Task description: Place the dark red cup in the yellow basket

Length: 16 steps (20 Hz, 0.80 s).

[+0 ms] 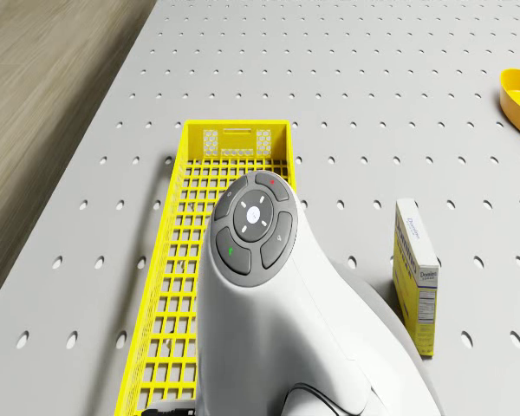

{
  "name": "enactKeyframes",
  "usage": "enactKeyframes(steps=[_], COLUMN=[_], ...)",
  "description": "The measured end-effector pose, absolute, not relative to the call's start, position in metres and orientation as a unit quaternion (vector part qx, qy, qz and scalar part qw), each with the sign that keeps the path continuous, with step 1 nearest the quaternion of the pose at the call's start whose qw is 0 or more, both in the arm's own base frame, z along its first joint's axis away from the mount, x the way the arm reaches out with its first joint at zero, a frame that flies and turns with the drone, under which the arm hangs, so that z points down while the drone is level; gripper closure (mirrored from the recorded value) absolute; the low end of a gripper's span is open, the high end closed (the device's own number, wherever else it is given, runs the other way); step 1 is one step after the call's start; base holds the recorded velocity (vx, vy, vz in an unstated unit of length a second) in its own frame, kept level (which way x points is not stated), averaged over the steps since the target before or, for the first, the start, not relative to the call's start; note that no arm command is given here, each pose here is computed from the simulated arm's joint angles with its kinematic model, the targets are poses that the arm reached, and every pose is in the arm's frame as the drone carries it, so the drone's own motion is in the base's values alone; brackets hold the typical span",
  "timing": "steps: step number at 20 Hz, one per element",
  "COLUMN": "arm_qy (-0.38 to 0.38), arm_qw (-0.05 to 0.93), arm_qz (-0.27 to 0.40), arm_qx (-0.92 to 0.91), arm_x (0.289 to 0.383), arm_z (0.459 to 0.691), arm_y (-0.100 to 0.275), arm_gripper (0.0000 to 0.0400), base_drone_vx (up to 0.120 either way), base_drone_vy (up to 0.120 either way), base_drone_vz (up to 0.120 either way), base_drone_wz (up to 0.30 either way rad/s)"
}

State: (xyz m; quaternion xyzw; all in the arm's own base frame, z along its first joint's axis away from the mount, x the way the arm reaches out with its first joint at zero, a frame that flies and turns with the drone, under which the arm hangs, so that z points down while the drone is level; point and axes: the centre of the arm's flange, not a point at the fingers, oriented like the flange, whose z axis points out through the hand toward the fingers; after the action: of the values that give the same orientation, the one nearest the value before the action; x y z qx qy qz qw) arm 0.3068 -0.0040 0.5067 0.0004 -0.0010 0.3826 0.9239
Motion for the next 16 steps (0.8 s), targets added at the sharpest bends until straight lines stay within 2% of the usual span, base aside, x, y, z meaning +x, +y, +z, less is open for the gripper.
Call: enactKeyframes(steps=[9, 16], arm_qy=[-0.001, -0.001], arm_qw=[0.924, 0.924], arm_qz=[0.383, 0.383], arm_qx=[0.000, 0.000], arm_x=[0.3068, 0.3068], arm_z=[0.5067, 0.5067], arm_y=[-0.0040, -0.0040], arm_gripper=[0.0300, 0.0300], base_drone_vx=[0.120, 0.120], base_drone_vy=[0.120, 0.006], base_drone_vz=[0.000, 0.000], base_drone_wz=[0.000, 0.000])
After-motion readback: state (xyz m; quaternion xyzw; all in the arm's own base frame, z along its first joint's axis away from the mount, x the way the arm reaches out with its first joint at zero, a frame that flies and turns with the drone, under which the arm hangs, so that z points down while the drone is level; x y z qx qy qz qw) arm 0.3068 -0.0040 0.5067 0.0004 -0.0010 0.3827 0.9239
